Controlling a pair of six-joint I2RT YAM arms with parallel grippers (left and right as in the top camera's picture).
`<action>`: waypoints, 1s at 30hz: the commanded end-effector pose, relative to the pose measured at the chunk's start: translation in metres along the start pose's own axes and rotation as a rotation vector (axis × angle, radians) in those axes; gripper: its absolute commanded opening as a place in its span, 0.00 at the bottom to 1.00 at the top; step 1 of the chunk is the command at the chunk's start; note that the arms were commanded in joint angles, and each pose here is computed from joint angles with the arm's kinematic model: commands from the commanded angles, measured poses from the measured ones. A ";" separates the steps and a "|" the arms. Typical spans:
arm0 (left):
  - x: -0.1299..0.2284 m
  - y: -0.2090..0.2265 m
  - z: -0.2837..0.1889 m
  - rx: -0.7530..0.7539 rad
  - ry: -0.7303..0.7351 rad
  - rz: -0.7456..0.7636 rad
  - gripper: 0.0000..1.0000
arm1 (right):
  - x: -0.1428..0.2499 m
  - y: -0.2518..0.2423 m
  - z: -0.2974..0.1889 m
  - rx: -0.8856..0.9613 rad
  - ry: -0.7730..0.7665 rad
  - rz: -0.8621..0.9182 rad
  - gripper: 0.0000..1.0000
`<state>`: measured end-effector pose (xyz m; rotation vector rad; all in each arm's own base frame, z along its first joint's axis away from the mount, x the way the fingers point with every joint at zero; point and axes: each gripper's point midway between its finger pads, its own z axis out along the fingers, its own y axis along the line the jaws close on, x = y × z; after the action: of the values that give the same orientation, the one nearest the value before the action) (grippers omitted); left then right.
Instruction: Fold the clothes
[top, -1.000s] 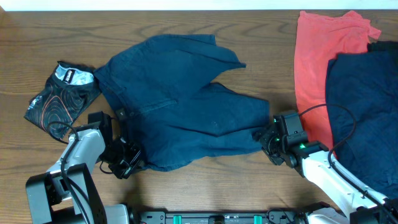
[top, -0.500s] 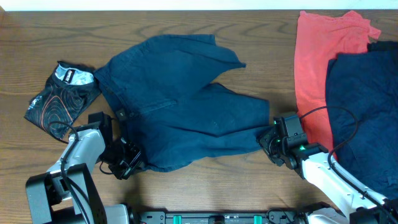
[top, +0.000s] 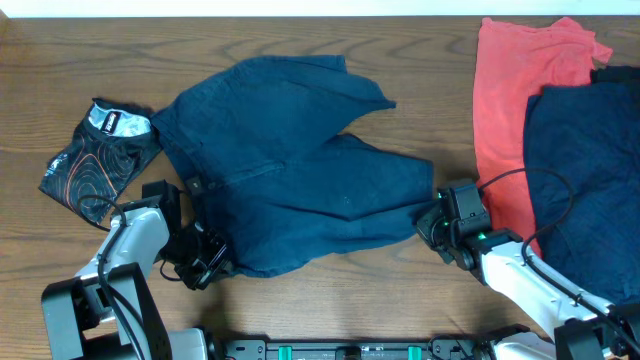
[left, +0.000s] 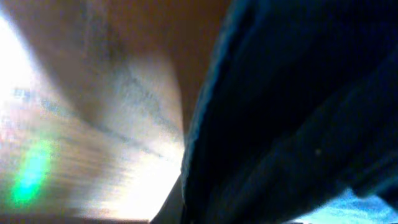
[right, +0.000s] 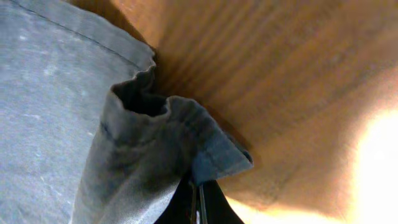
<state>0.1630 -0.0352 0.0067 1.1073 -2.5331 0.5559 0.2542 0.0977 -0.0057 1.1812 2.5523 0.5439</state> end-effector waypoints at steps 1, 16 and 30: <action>0.007 0.004 -0.005 -0.010 0.000 0.055 0.06 | -0.010 -0.015 0.000 0.055 -0.052 -0.090 0.01; 0.055 -0.049 -0.107 0.291 -0.388 0.524 0.06 | -0.117 0.044 -0.172 -0.053 -0.426 -0.254 0.01; 0.116 -0.062 -0.185 0.426 -0.665 0.707 0.06 | -0.152 0.087 -0.323 -0.090 -0.763 -0.443 0.01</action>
<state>0.1518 -0.0811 0.2255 0.4543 -3.3794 1.2860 0.2796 0.0094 0.2944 0.5749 2.1341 0.3655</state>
